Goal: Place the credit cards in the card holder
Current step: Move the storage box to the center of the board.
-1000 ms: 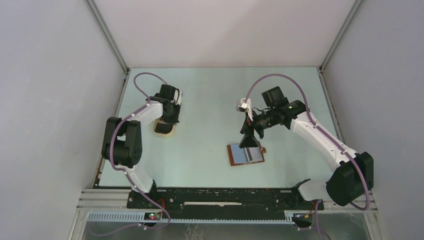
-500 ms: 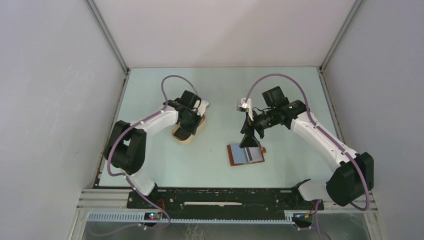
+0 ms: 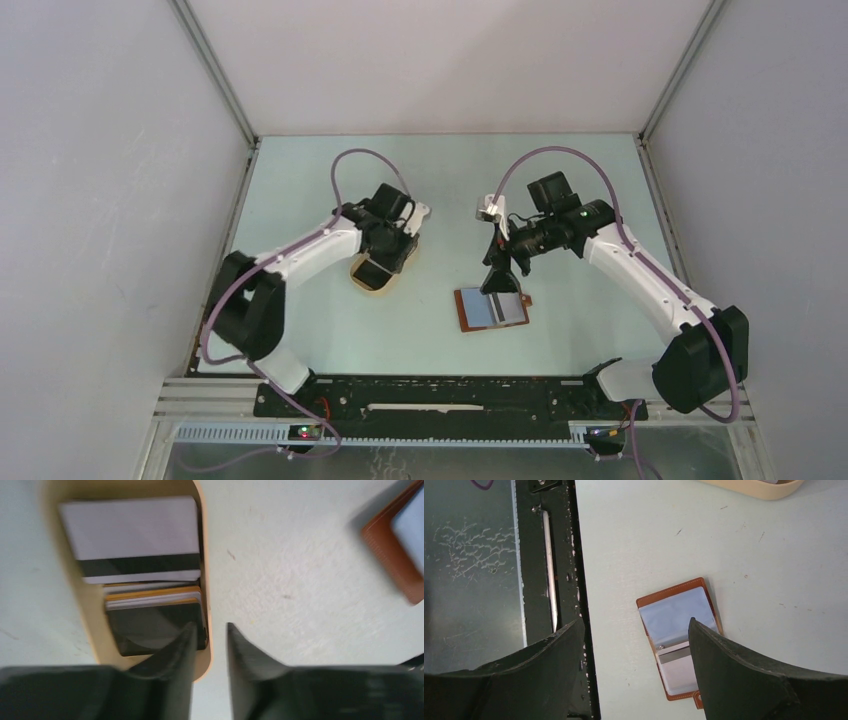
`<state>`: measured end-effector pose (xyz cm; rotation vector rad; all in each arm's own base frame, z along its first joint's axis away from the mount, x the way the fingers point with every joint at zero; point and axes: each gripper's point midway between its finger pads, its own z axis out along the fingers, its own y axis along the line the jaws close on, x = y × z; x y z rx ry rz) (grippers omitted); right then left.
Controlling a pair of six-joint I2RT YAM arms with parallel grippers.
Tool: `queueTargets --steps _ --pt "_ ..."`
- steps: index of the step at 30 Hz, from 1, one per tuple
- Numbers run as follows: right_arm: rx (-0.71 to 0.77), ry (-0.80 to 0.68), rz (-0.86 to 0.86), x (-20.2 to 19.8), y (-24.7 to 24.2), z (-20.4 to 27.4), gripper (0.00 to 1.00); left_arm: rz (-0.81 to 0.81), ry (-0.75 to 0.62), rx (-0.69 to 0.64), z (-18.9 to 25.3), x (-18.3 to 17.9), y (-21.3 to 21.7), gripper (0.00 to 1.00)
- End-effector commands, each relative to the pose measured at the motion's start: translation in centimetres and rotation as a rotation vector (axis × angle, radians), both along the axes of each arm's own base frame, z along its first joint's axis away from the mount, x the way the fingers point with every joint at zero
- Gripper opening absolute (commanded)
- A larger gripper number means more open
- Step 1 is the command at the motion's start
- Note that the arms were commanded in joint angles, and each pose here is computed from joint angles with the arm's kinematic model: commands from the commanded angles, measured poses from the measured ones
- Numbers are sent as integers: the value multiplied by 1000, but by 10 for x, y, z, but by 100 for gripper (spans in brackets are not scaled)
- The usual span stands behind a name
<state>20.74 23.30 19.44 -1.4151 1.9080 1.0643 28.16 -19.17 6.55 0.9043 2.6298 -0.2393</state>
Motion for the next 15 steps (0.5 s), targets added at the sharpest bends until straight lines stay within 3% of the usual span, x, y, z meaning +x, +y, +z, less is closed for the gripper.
queueTargets --steps 1,6,10,13,15 --pt "42 -61 17 -2 -4 16 85 166 -346 -222 94 25 -6 42" --pt "56 -190 25 15 6 28 86 323 -694 -585 173 28 2 66" --pt "-13 -230 49 36 33 36 87 517 -828 -829 196 29 24 95" --pt "-59 -209 50 53 61 40 85 566 -832 -973 195 30 34 97" --pt "-79 -190 32 68 80 39 84 619 -840 -999 185 32 43 97"
